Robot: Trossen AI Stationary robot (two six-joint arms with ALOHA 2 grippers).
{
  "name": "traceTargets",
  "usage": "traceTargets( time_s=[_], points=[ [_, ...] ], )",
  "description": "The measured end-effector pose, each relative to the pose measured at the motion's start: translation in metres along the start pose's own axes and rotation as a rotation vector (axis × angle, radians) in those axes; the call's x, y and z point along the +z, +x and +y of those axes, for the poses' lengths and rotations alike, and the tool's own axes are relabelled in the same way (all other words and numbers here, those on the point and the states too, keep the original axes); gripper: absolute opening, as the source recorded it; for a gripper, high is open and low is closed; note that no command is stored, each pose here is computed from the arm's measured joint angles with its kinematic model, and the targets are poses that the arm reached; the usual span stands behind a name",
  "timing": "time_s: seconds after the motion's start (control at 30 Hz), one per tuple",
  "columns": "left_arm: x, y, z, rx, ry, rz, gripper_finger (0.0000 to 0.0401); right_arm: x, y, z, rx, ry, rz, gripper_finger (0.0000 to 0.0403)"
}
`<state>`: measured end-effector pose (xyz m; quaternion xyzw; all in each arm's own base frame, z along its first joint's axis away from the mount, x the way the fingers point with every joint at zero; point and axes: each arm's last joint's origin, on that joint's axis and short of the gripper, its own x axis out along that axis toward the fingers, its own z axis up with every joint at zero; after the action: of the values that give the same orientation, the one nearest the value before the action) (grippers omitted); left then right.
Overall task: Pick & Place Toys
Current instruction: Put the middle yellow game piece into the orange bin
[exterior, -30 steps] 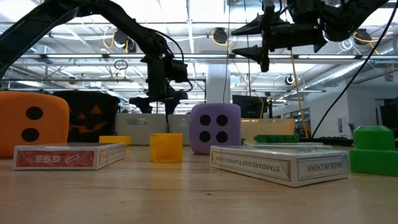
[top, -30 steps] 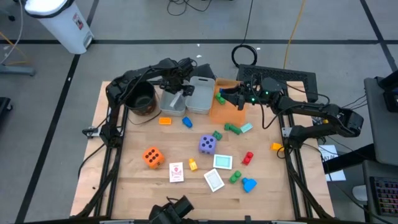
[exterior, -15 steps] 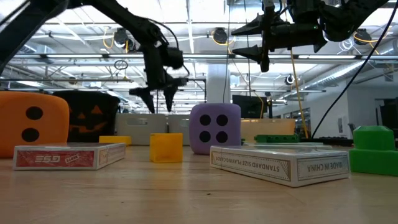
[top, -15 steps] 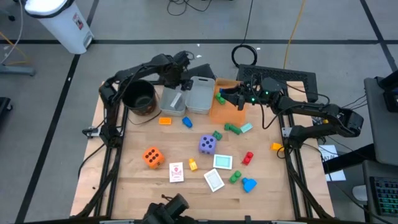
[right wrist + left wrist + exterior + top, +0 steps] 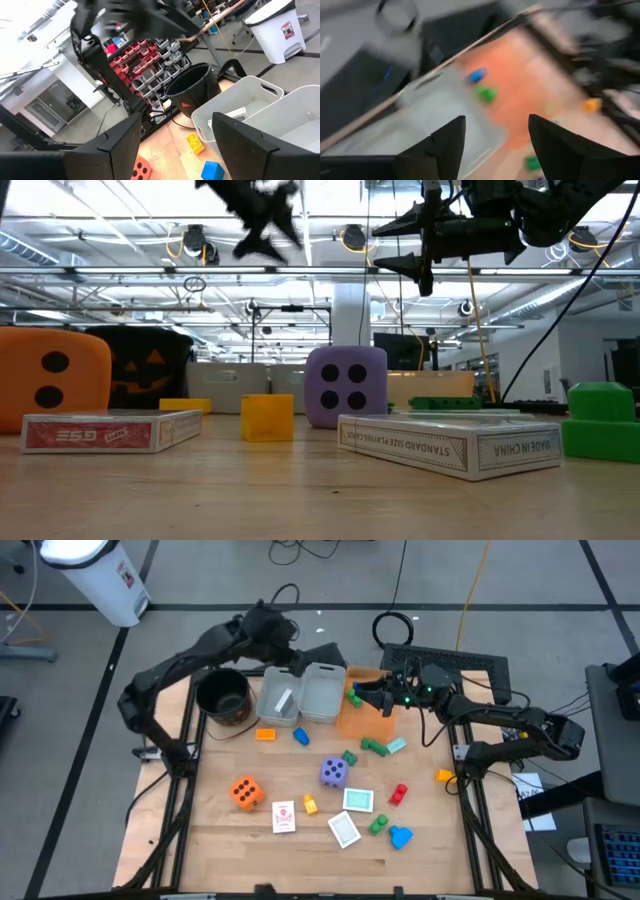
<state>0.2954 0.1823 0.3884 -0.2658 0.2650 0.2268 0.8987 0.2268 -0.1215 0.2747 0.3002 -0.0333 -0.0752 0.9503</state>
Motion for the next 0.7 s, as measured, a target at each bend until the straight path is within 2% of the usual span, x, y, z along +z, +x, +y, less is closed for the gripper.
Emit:
traceTargets(
  time_s=[0.23,0.33,0.43,0.7],
  points=[
    [-0.016,0.007,-0.086,-0.383,0.178,-0.222,0.0225,-0.004,0.002,0.006,0.025,-0.002,0.018,0.0235],
    [-0.027,0.012,-0.112,-0.476,0.194,-0.324,0.0227,-0.007,0.004,0.010,0.039,-0.002,0.028,0.0235],
    [-0.042,0.020,-0.122,-0.498,0.171,-0.365,0.0227,-0.010,0.005,0.013,0.054,-0.001,0.040,0.0235],
    [-0.095,0.056,-0.111,-0.520,0.032,-0.246,0.0227,-0.015,0.006,0.016,0.056,0.011,0.075,0.0235]
  ],
)
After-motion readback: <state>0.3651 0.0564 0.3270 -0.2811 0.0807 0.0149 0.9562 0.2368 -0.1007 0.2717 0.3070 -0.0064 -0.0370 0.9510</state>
